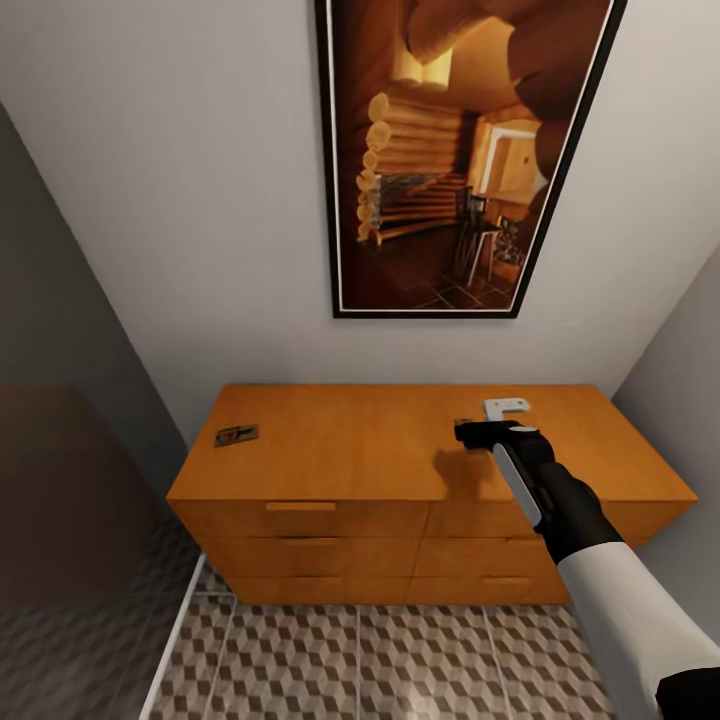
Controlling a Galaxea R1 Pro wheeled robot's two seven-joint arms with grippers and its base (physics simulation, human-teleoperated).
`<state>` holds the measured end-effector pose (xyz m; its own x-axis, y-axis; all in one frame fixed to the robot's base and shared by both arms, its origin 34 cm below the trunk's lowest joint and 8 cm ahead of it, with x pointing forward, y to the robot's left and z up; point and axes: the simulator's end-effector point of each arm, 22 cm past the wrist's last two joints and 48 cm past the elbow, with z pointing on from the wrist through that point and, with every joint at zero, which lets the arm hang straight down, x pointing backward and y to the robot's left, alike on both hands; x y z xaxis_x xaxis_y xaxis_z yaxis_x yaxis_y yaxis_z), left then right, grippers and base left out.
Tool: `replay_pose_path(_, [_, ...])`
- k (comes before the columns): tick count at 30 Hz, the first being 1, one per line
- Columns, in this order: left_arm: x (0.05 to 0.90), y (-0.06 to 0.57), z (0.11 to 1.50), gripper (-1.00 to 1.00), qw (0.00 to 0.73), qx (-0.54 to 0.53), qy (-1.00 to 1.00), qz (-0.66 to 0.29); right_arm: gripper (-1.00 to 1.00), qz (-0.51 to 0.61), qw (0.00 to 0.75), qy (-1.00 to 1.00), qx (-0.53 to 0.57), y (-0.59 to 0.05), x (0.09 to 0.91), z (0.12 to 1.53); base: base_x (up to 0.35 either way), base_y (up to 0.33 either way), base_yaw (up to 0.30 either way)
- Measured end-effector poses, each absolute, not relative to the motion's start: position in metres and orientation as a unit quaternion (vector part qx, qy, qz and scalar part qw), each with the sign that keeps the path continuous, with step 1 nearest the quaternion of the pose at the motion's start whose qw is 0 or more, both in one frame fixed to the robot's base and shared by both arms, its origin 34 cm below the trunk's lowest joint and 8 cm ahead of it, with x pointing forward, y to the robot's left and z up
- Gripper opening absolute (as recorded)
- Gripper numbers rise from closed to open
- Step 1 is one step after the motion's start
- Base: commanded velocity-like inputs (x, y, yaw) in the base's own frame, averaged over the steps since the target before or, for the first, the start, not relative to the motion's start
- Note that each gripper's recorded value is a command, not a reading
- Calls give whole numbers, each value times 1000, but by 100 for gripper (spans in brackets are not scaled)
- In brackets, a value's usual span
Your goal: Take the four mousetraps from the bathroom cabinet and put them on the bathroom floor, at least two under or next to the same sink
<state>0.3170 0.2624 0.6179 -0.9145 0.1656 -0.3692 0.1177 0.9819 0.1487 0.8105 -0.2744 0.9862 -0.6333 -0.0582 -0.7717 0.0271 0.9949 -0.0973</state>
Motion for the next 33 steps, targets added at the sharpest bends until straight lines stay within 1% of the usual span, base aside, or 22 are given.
replay_pose_path(13, [316,263,618,100,193,73,977,62,100,-35,431,902,-12,-268,811,987,150,0,0])
replay_pose_path(33, [316,263,618,100,193,73,977,62,100,-38,446,894,-10,-275,815,991,131,0,0])
